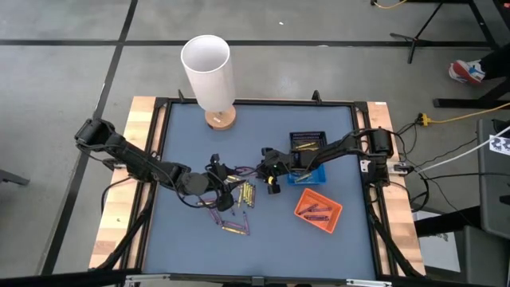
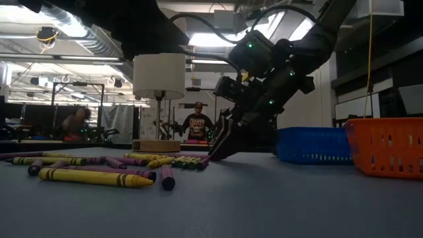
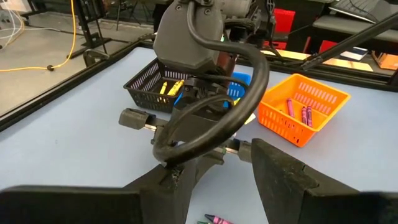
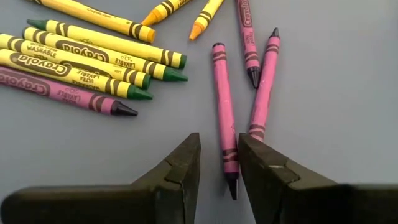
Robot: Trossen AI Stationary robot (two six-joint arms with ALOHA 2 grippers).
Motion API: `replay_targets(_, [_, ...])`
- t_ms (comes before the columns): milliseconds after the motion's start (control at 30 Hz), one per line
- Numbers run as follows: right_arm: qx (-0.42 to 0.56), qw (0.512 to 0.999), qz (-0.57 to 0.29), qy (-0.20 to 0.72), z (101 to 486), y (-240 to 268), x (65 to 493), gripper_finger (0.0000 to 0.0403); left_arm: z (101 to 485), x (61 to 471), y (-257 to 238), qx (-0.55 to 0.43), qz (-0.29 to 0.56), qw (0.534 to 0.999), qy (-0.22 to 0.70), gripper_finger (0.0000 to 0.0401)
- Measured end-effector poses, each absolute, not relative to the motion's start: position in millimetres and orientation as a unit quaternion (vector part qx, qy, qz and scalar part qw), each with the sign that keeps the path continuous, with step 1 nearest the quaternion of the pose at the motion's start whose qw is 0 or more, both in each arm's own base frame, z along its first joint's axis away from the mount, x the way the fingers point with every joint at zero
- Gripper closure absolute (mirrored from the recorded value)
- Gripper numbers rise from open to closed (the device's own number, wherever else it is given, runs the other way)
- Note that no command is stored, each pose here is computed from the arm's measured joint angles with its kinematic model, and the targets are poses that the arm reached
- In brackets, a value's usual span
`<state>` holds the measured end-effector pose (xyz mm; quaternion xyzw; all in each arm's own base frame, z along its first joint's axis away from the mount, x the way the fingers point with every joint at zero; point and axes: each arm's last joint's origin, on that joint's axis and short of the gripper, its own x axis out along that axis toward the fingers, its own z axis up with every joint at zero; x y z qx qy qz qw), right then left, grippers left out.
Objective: Sort crayons
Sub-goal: Put the purple crayon into the orange bin
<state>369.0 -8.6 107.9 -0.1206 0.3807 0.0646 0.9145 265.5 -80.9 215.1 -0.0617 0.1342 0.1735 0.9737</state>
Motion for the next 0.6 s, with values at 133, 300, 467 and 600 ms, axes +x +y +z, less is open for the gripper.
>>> replay_targets(133, [-0.12, 0.912, 0.065, 0.386, 107.6, -8.6, 368.2, 0.0303, 215.1, 265.5, -80.9, -0.062, 0.173, 0.974, 0.134, 0.0261])
replay_targets(300, [-0.12, 0.912, 0.066, 0.387, 107.4, -8.4, 368.0, 0.0346, 215.1, 265.5, -80.9, -0.062, 0.173, 0.974, 0.134, 0.0261])
replay_targets(467, [-0.12, 0.912, 0.065, 0.387, 107.3, -8.5, 367.9, 0.0382, 215.0, 265.5, -81.0, -0.061, 0.173, 0.974, 0.135, 0.0261])
replay_targets(600, [-0.121, 0.912, 0.064, 0.387, 107.4, -8.5, 367.9, 0.0389, 215.0, 265.5, -80.9, -0.061, 0.173, 0.974, 0.135, 0.0261])
